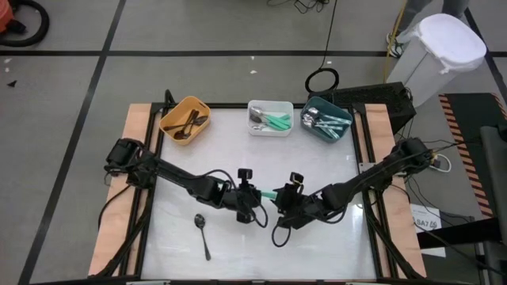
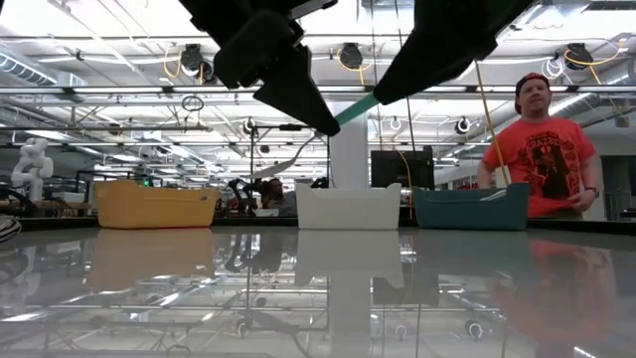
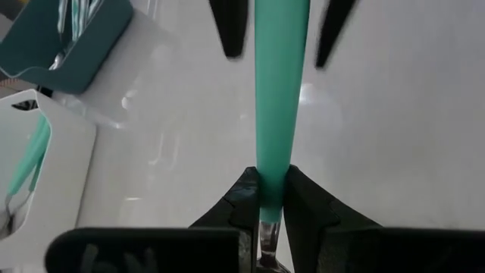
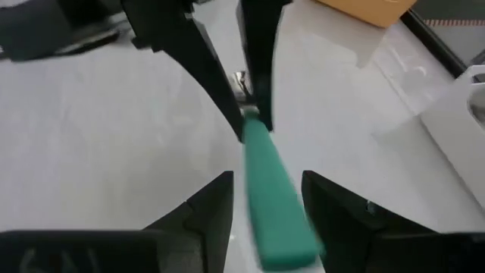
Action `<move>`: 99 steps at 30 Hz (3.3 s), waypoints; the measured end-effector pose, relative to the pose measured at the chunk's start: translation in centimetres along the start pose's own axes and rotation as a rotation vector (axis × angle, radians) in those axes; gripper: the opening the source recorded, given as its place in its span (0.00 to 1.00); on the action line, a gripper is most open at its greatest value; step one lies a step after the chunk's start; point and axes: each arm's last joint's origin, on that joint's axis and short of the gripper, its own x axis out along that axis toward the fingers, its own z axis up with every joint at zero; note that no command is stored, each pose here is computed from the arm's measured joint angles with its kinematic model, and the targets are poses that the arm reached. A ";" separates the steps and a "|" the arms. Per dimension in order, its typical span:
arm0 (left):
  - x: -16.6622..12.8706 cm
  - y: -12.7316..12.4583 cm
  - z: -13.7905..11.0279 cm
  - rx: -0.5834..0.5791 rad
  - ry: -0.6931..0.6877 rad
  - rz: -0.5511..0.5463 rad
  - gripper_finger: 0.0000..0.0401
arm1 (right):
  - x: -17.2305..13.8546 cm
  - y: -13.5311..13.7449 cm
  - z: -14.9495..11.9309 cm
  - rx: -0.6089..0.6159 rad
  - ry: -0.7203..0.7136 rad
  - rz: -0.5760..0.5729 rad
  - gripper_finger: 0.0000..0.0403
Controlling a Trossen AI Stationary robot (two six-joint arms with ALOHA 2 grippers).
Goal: Sort silverware by color (type)
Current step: Put the blue spoon into the white bin
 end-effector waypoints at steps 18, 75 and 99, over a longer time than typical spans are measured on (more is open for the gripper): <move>-0.4 -0.8 0.0 -0.002 -0.005 -0.010 0.09 | 1.3 0.8 -0.1 0.057 -0.028 0.012 0.23; -0.2 -0.6 -0.3 -0.020 0.027 -0.003 0.11 | 1.5 0.5 0.1 0.051 -0.019 0.037 0.19; -3.6 3.8 -1.6 -0.098 0.109 0.161 0.49 | -1.1 -4.4 1.4 -0.113 0.070 -0.039 0.19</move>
